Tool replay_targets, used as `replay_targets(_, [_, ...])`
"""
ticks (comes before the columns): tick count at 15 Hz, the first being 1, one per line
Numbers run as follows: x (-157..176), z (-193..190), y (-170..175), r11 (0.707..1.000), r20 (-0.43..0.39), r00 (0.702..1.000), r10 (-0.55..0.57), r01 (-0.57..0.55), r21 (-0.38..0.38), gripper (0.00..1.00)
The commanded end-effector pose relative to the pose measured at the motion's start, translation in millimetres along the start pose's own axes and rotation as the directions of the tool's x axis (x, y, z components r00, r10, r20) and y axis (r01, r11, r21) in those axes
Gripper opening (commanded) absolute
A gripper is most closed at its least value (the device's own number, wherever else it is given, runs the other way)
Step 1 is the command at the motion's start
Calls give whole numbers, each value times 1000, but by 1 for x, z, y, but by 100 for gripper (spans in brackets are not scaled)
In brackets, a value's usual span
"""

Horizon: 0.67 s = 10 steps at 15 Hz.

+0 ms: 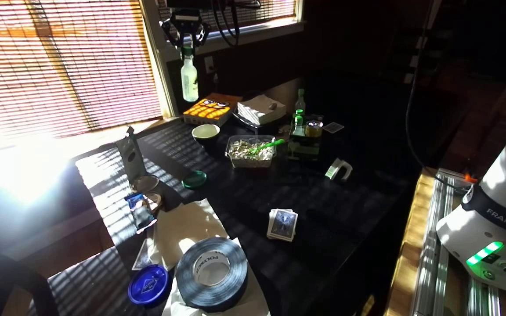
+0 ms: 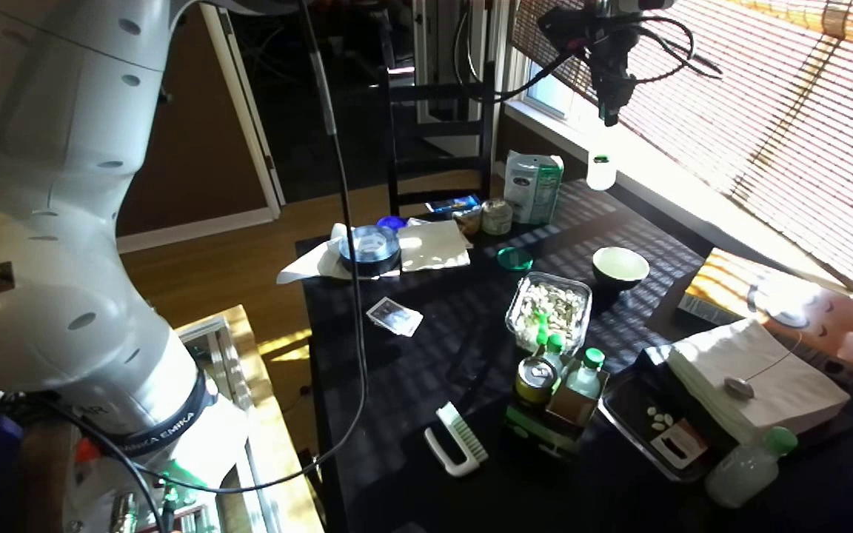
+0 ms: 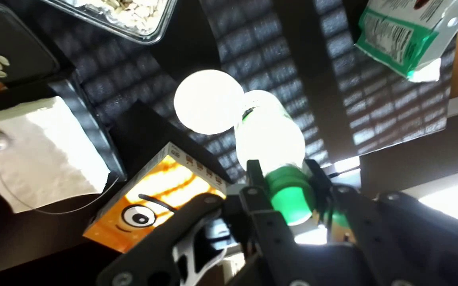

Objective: Pick up the glass bottle from the left side of the table and put it in the box.

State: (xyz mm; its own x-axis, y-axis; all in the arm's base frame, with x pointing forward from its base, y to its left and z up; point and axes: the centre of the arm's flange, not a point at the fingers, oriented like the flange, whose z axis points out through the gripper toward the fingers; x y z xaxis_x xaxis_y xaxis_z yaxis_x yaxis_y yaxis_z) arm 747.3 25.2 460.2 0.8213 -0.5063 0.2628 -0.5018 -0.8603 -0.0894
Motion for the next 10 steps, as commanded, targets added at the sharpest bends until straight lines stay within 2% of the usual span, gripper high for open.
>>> replay_targets(1, [-10,-22,53,995,-9,995,96,-96,-41,7])
replay_targets(5, [-11,-19,113,972,34,972,231,-229,-56,7])
replay_targets(10, [-39,-25,176,924,44,925,376,-372,-90,7])
